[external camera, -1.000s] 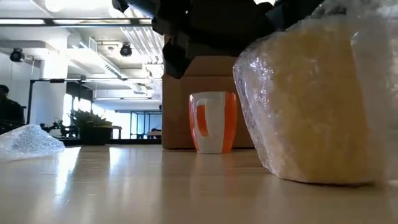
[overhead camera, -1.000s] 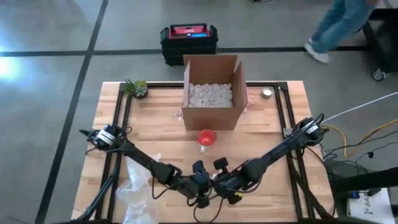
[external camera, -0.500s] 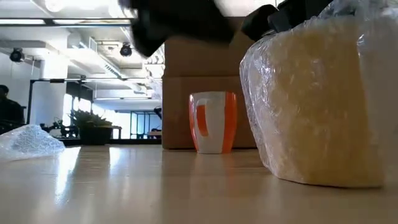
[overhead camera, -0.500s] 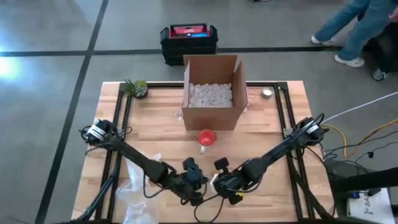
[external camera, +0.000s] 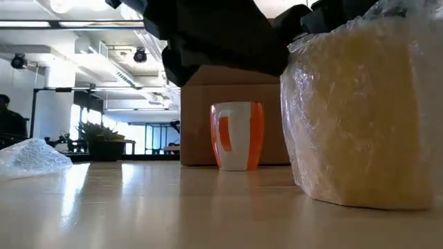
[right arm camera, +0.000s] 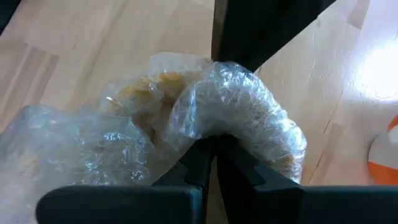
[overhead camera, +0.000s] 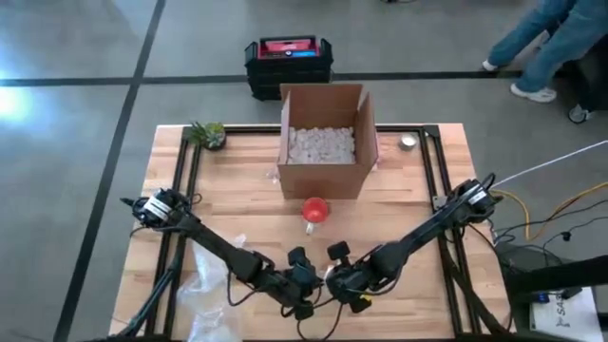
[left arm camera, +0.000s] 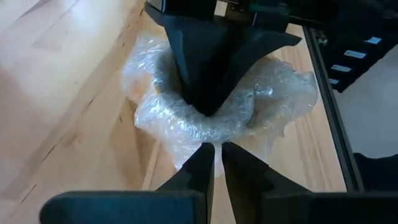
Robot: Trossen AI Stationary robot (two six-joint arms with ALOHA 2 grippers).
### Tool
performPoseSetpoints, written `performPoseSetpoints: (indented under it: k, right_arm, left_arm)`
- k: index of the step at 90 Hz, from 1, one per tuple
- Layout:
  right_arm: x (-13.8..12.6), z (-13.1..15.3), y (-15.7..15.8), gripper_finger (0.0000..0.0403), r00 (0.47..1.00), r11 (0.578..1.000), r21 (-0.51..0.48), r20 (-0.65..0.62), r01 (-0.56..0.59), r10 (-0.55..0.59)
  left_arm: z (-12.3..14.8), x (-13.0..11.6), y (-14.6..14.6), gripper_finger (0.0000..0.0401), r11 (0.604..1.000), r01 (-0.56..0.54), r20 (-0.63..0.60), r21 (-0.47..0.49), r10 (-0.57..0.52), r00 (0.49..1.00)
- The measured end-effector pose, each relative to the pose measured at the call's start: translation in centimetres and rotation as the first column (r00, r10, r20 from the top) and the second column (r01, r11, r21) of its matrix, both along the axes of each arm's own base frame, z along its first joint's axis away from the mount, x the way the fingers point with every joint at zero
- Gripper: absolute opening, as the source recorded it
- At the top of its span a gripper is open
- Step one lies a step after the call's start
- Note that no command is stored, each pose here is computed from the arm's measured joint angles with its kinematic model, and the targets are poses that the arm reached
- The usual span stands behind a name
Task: Wrap mug
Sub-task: Wrap the yellow mug with the transparent bubble wrap
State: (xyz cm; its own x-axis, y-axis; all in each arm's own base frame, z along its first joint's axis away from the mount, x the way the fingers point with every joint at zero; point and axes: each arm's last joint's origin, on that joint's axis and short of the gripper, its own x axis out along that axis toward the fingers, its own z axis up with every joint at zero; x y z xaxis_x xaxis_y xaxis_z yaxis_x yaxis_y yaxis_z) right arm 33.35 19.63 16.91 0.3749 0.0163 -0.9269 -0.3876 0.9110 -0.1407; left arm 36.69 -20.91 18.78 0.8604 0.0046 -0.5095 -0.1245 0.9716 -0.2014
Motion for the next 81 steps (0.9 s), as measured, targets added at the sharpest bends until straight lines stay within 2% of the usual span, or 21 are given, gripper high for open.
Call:
performPoseSetpoints:
  k: [26, 38, 53, 69, 81]
  right_arm:
    - [-1.7, 3.2, -1.0, 0.0014, 0.999, 0.999, 0.011, -0.022, 0.030, -0.030]
    - [-2.0, 4.7, -1.2, 0.0014, 0.999, 0.998, 0.042, 0.023, 0.044, -0.045]
    - [-1.5, 5.2, -0.9, 0.0014, 0.995, 0.996, 0.081, 0.091, 0.039, -0.047]
    - [-0.5, 4.0, -0.2, 0.0014, 0.988, 0.993, 0.118, 0.153, 0.015, -0.033]
    - [-0.6, 1.1, -0.2, 0.0014, 0.996, 0.997, 0.071, 0.076, 0.032, -0.037]
  left_arm:
    - [0.2, 0.1, 0.0, 0.0020, 1.000, -0.001, 0.008, -0.002, 0.001, 1.000]
    - [0.2, 0.1, 0.0, 0.0020, 1.000, -0.003, 0.009, -0.001, 0.003, 1.000]
    - [0.2, 0.1, 0.0, 0.0020, 1.000, -0.006, 0.011, 0.001, 0.006, 1.000]
    - [0.2, 0.1, 0.0, 0.0020, 1.000, -0.007, 0.011, 0.002, 0.007, 1.000]
    - [0.2, 0.1, 0.0, 0.0020, 1.000, -0.006, 0.010, 0.002, 0.006, 1.000]
